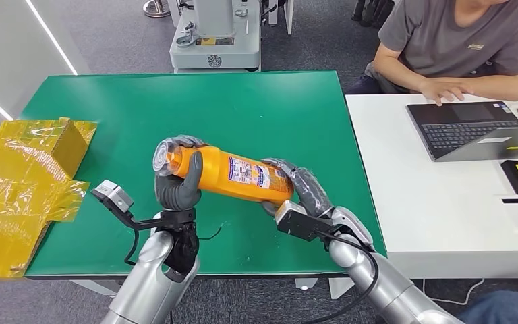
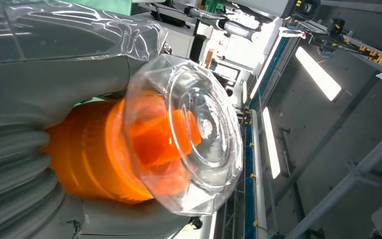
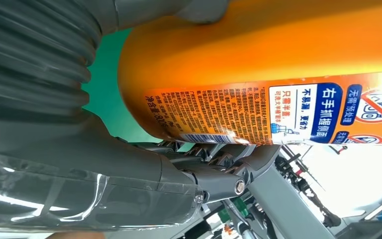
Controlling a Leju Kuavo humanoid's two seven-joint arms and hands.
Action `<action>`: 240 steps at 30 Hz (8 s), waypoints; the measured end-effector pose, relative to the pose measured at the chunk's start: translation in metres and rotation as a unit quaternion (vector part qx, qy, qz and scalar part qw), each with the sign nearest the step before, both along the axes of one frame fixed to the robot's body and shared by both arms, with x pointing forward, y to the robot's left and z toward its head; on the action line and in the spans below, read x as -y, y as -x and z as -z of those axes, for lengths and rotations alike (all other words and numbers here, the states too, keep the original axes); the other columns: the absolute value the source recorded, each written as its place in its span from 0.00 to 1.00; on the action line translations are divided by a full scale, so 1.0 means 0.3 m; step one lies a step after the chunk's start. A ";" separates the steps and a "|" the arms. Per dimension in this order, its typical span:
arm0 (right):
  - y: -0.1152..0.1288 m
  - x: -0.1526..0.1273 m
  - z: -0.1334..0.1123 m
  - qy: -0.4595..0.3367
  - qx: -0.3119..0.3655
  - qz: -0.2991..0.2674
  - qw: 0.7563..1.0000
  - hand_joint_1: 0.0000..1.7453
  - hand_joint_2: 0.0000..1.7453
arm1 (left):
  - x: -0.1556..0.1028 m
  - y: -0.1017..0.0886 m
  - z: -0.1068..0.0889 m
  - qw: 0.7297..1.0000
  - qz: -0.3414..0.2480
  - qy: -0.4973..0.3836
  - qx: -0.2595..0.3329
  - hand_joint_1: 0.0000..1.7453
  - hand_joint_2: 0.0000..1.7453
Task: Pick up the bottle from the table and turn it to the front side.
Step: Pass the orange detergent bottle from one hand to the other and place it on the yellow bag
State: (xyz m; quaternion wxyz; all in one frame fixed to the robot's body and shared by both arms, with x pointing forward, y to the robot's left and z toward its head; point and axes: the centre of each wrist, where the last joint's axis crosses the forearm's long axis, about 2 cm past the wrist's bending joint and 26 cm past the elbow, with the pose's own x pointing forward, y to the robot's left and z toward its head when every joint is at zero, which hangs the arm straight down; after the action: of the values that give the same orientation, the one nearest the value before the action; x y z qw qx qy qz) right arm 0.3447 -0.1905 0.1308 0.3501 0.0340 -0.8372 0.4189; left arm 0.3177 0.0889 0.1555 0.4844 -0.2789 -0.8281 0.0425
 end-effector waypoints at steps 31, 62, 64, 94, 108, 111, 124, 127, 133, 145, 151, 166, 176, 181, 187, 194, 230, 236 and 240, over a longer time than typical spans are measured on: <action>0.076 0.004 -0.009 -0.095 0.032 0.069 0.993 0.00 1.00 | -0.005 -0.008 -0.001 1.000 -0.013 -0.005 0.003 1.00 1.00; 0.404 -0.060 -0.043 -0.300 0.072 0.168 0.936 0.00 1.00 | -0.197 -0.053 -0.034 0.961 -0.162 -0.219 0.055 1.00 1.00; 0.426 -0.070 -0.036 -0.306 0.060 0.168 0.935 0.00 1.00 | -0.248 -0.062 -0.038 0.944 -0.187 -0.265 0.069 1.00 1.00; 0.479 -0.099 -0.044 -0.344 0.002 0.143 0.928 0.00 1.00 | -0.893 -0.344 -0.243 0.546 -0.260 -0.777 0.175 1.00 1.00; 0.476 -0.091 -0.019 -0.354 -0.008 0.161 0.921 0.00 1.00 | -1.025 -0.421 -0.157 0.320 -0.174 -0.923 0.122 1.00 1.00; 0.476 -0.091 -0.018 -0.354 -0.008 0.162 0.921 0.00 1.00 | -1.034 -0.417 -0.135 0.315 -0.165 -0.928 0.114 1.00 1.00; 0.473 -0.091 -0.017 -0.354 -0.009 0.162 0.921 0.00 1.00 | -1.049 -0.410 -0.101 0.307 -0.146 -0.936 0.098 1.00 1.00; 0.468 -0.091 -0.021 -0.353 -0.004 0.163 0.921 0.00 1.00 | -1.061 -0.404 -0.087 0.306 -0.135 -0.938 0.089 1.00 1.00; 0.463 -0.091 -0.033 -0.347 0.011 0.163 0.924 0.00 1.00 | -1.098 -0.358 -0.003 0.317 -0.098 -0.941 0.068 1.00 1.00; 0.459 -0.099 -0.063 -0.346 0.024 0.160 0.924 0.00 1.00 | -1.123 -0.263 0.144 0.335 -0.051 -0.941 0.008 1.00 1.00; 0.454 -0.106 -0.073 -0.347 0.025 0.155 0.925 0.00 1.00 | -1.112 -0.246 0.174 0.335 -0.042 -0.941 0.001 1.00 1.00; 0.451 -0.118 -0.082 -0.351 0.024 0.145 0.925 0.00 1.00 | -1.074 -0.230 0.205 0.334 -0.057 -0.940 0.048 0.88 1.00; 0.451 -0.120 -0.083 -0.350 0.024 0.145 0.925 0.00 1.00 | -1.045 -0.226 0.215 0.343 -0.090 -0.933 0.066 0.02 1.00; 0.451 -0.123 -0.084 -0.352 0.023 0.146 0.924 0.00 1.00 | -1.032 -0.231 0.212 0.346 -0.105 -0.929 0.079 0.01 1.00; 0.452 -0.125 -0.089 -0.353 0.024 0.146 0.924 0.00 1.00 | -1.014 -0.236 0.211 0.352 -0.115 -0.925 0.085 0.02 1.00; 0.455 -0.128 -0.094 -0.354 0.026 0.151 0.923 0.00 1.00 | -0.997 -0.238 0.212 0.348 -0.120 -0.925 0.096 0.04 1.00; 0.456 -0.148 -0.075 -0.359 -0.002 0.163 0.919 0.00 1.00 | -0.593 -0.117 -0.069 0.792 -0.468 -0.326 0.218 0.00 1.00; 0.457 -0.152 -0.063 -0.356 -0.008 0.163 0.920 0.00 1.00 | -0.547 -0.100 -0.089 0.800 -0.457 -0.310 0.234 0.00 1.00; 0.458 -0.153 -0.060 -0.355 -0.009 0.164 0.920 0.00 1.00 | -0.535 -0.095 -0.093 0.802 -0.454 -0.306 0.238 0.00 1.00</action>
State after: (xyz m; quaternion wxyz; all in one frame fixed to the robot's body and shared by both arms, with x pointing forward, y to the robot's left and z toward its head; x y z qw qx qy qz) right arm 0.2075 -0.1447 0.1487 0.3866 0.0223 -0.9215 0.0307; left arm 0.3462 0.2495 0.1834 0.2576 0.2903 -0.9192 -0.0662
